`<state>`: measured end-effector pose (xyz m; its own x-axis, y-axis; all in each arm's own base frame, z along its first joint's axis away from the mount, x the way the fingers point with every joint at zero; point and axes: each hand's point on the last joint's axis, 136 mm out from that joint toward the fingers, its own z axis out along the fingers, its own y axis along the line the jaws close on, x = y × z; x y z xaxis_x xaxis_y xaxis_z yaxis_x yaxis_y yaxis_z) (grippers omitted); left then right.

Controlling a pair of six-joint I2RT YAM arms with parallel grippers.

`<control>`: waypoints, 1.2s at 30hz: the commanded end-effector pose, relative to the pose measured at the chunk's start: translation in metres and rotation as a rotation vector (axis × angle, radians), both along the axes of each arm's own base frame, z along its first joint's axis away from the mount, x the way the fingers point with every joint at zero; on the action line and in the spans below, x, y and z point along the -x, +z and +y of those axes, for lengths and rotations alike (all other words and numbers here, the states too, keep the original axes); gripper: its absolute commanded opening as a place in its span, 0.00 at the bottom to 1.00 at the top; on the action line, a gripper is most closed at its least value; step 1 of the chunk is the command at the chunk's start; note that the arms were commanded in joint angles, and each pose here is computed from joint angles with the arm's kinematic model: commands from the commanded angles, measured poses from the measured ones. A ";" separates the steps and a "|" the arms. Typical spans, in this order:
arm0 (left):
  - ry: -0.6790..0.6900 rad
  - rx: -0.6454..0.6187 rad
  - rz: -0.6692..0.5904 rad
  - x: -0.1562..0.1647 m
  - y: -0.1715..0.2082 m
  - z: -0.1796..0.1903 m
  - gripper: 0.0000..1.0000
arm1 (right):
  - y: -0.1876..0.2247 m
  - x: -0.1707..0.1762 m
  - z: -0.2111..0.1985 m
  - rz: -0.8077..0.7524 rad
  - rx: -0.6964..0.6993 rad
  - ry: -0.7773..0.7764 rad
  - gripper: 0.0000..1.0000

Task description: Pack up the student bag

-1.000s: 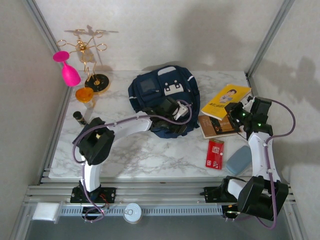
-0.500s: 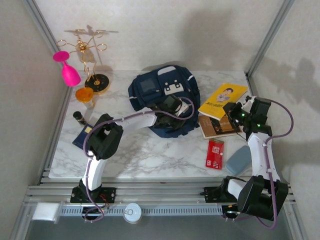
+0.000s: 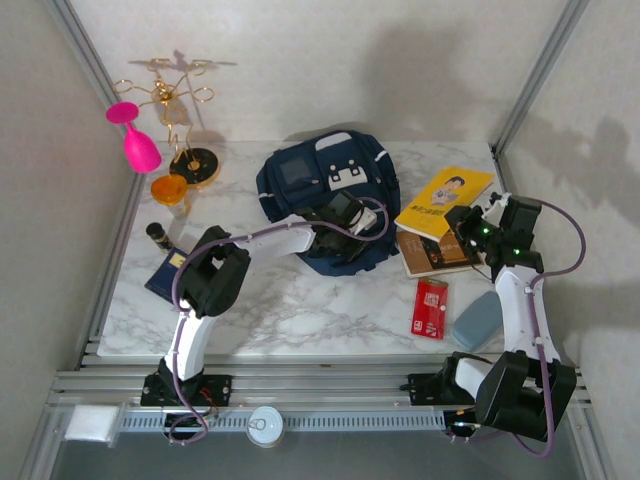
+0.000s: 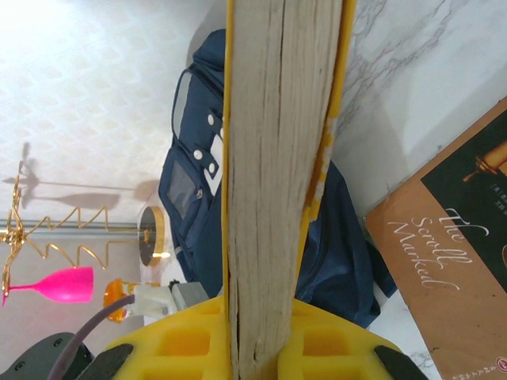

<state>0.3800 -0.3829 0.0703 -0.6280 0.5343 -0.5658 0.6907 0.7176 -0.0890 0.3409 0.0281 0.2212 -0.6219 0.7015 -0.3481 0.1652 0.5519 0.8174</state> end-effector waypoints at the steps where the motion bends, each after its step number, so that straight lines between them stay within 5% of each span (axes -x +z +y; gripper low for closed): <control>1: 0.116 0.019 -0.081 -0.023 0.044 0.018 0.00 | 0.009 0.000 0.010 -0.073 -0.018 0.081 0.00; 14: 0.346 0.224 -0.305 -0.019 0.186 0.062 0.00 | -0.009 0.033 0.078 -0.011 -0.061 0.336 0.00; 25: 0.450 0.408 -0.376 -0.001 0.247 0.079 0.00 | -0.043 0.073 0.173 0.051 -0.135 0.595 0.00; 32: 0.409 0.503 -0.395 0.014 0.275 0.073 0.00 | -0.046 0.064 0.204 0.011 -0.147 0.668 0.00; 36: 0.361 0.443 -0.389 0.021 0.261 0.066 0.00 | -0.028 0.037 0.225 -0.079 -0.129 0.693 0.00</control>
<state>0.3643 -0.3074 0.2831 -0.5330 0.0749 -0.8428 0.4120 0.8930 -0.1812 0.2708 0.2330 0.1449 -0.9650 0.1942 -0.1762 -0.0634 0.4793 0.8753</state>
